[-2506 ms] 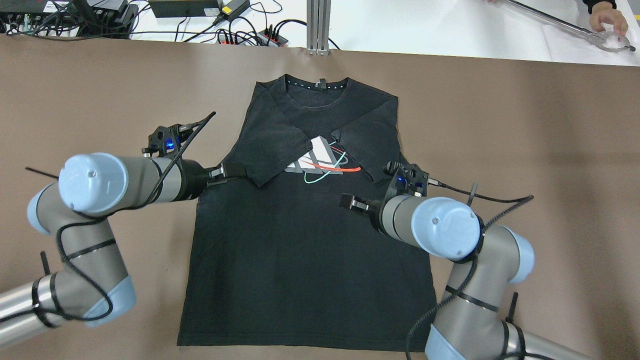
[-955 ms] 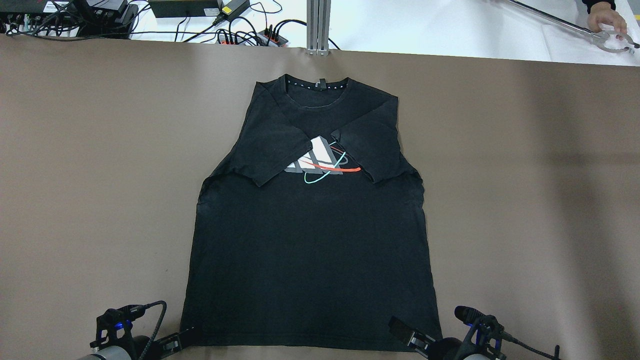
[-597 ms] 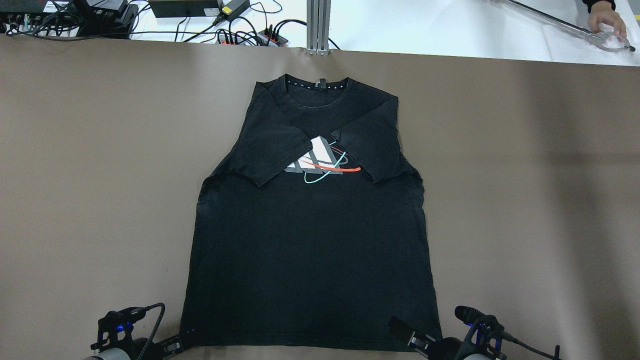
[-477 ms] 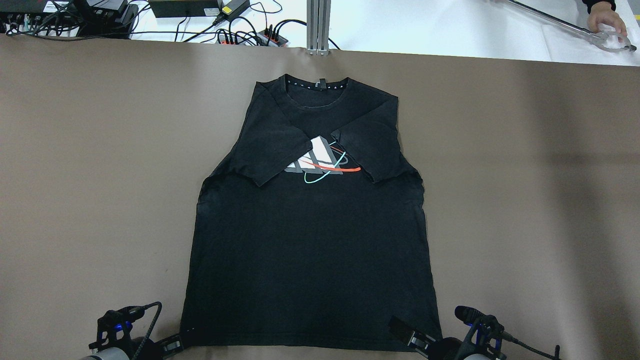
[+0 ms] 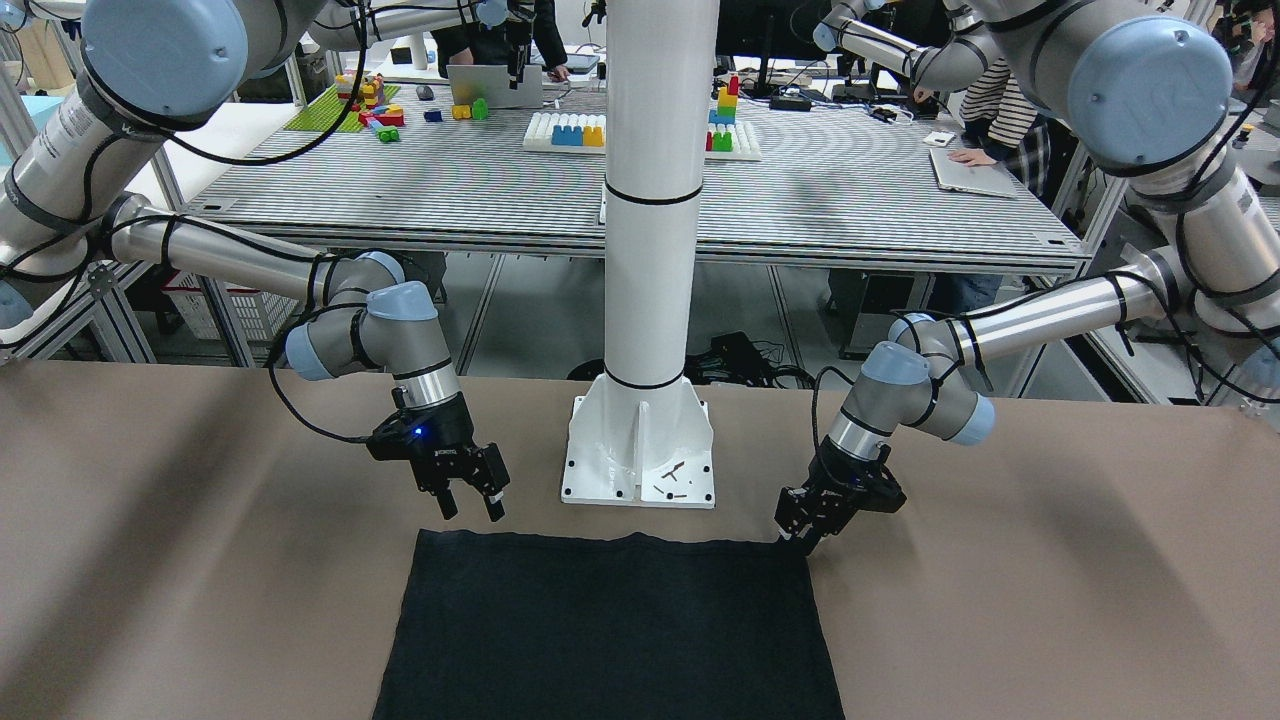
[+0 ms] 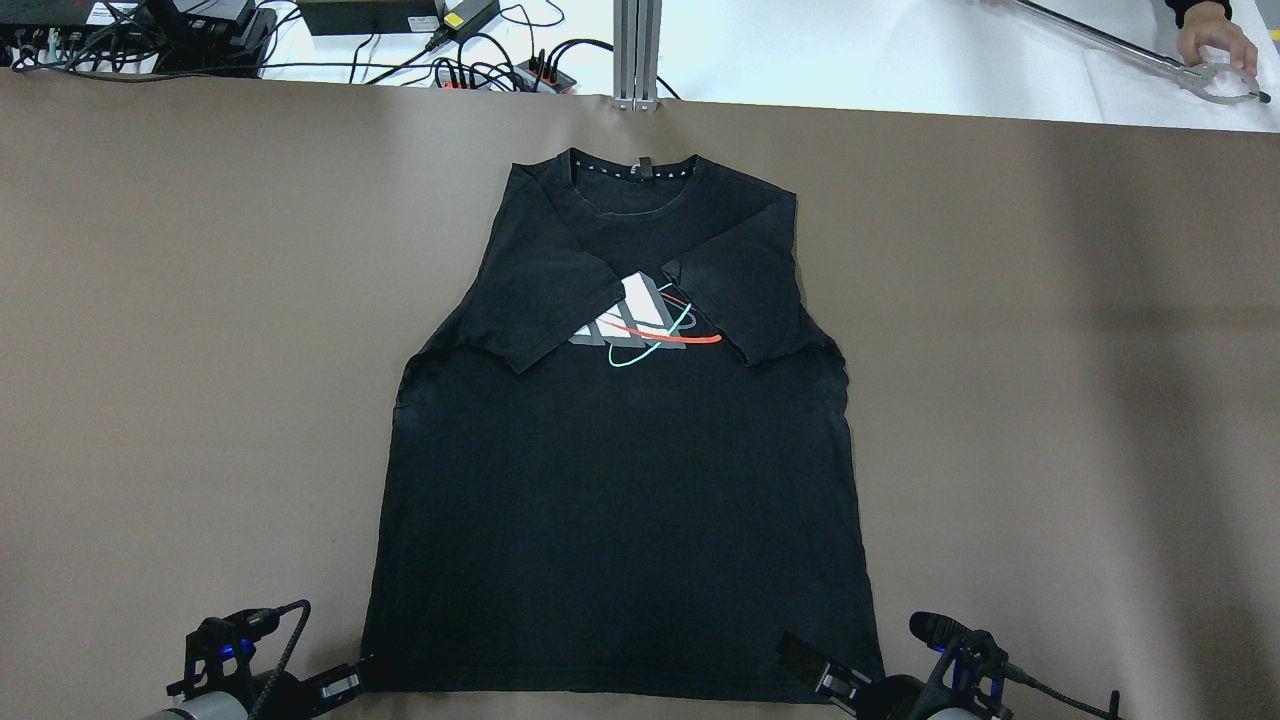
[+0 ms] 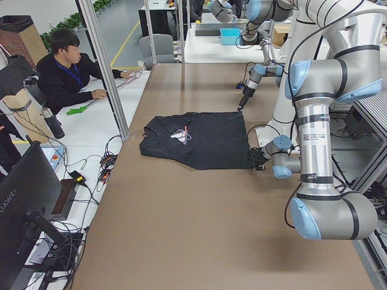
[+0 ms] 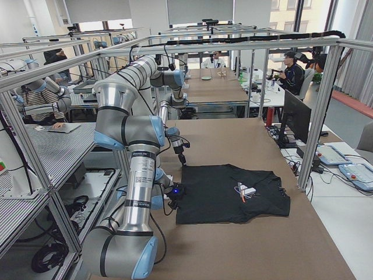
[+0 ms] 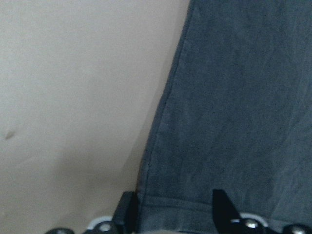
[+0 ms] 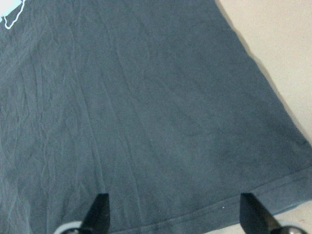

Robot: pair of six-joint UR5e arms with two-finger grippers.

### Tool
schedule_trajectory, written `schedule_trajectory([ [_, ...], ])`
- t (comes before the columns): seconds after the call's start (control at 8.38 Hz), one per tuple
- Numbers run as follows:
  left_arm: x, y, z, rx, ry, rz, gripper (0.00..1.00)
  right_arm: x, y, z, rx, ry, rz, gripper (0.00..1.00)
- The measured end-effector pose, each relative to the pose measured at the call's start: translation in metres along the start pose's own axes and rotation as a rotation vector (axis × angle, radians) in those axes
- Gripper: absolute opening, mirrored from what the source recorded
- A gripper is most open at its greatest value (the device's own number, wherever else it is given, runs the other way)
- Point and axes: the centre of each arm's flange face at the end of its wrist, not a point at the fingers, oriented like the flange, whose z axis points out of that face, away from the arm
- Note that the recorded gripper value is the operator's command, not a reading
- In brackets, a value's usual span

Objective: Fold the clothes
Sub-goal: 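Grasp the hem corners with both grippers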

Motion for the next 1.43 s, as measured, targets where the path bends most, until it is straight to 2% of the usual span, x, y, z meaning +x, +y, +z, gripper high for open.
schedule_trajectory([
  [0.12, -0.004, -0.002, 0.0, 0.003, -0.007, 0.004, 0.05, 0.0, 0.0, 0.0, 0.0, 0.0, 0.0, 0.94],
  [0.24, -0.006, -0.003, -0.001, 0.004, -0.01, 0.007, 0.0, 0.0, 0.0, 0.0, 0.0, 0.0, 0.0, 0.94],
  [0.84, 0.0, -0.002, -0.007, -0.002, 0.003, 0.017, 0.0, 0.005, -0.002, 0.001, 0.004, 0.011, -0.006, 0.93],
  [1.19, 0.009, -0.002, -0.016, -0.011, 0.021, 0.015, 0.0, 0.04, -0.01, 0.012, 0.029, 0.078, -0.041, 0.91],
  [1.43, 0.009, -0.002, -0.016, -0.011, 0.02, 0.019, 0.0, 0.068, -0.011, 0.033, 0.031, 0.086, -0.054, 0.87],
])
